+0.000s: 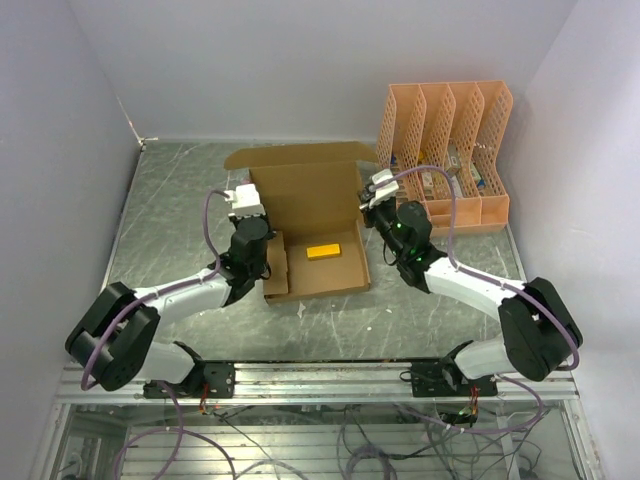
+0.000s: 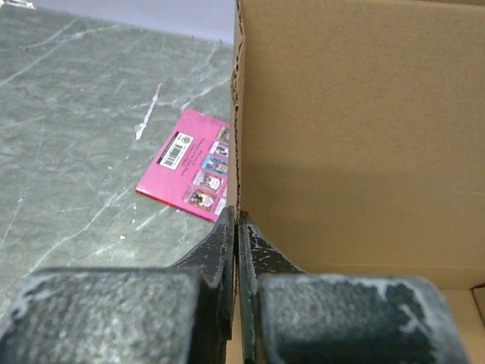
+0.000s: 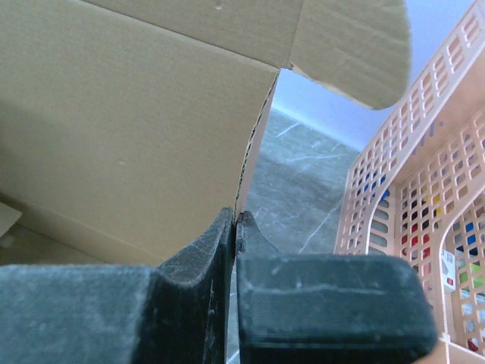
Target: Fold the paper box
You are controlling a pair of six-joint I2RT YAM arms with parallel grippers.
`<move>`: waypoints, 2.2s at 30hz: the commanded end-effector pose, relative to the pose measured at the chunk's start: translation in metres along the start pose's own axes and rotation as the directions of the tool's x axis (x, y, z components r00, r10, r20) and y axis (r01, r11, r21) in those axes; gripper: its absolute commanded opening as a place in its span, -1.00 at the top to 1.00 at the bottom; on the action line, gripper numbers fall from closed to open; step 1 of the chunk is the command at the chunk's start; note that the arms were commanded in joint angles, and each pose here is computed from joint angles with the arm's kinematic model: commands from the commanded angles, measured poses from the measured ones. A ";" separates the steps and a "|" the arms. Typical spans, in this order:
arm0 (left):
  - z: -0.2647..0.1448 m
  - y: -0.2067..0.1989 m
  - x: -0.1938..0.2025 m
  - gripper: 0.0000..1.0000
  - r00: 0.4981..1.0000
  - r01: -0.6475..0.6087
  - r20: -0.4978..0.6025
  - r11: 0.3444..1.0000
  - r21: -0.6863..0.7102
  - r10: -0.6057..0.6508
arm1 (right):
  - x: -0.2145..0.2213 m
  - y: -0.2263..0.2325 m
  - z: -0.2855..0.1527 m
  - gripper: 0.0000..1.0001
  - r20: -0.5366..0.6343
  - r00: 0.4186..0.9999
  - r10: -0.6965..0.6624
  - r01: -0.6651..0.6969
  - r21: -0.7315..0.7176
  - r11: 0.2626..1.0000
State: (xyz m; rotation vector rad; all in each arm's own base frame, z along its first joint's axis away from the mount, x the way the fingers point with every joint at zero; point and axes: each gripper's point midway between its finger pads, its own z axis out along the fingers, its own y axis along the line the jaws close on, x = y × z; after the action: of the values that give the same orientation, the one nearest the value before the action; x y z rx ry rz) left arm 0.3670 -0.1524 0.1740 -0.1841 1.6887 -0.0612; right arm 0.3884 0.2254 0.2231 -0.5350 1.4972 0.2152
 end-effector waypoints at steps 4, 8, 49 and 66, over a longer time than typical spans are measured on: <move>-0.017 -0.032 -0.041 0.86 0.972 0.102 0.196 0.986 0.129 -0.126 | -0.012 0.006 -0.013 1.00 0.125 0.992 0.027 -0.035 0.058 0.998; -0.032 -0.039 -0.030 0.86 0.973 0.072 0.206 0.982 0.172 -0.107 | -0.007 -0.004 -0.020 1.00 0.128 0.991 0.042 -0.059 0.135 0.989; -0.090 -0.062 -0.013 0.86 0.927 -0.132 0.363 0.987 0.093 0.090 | -0.013 0.005 -0.043 1.00 0.246 0.964 0.098 -0.137 0.147 0.980; -0.058 -0.092 -0.026 0.86 0.935 -0.064 0.353 0.980 0.188 -0.007 | -0.009 0.000 -0.052 1.00 0.400 0.912 0.085 -0.169 0.180 0.969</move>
State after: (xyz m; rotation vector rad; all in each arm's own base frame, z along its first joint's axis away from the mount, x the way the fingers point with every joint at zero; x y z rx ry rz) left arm 0.3239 -0.2073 0.1719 0.0406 1.4539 0.1466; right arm 0.3656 0.1880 0.1928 -0.1981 1.2976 0.0982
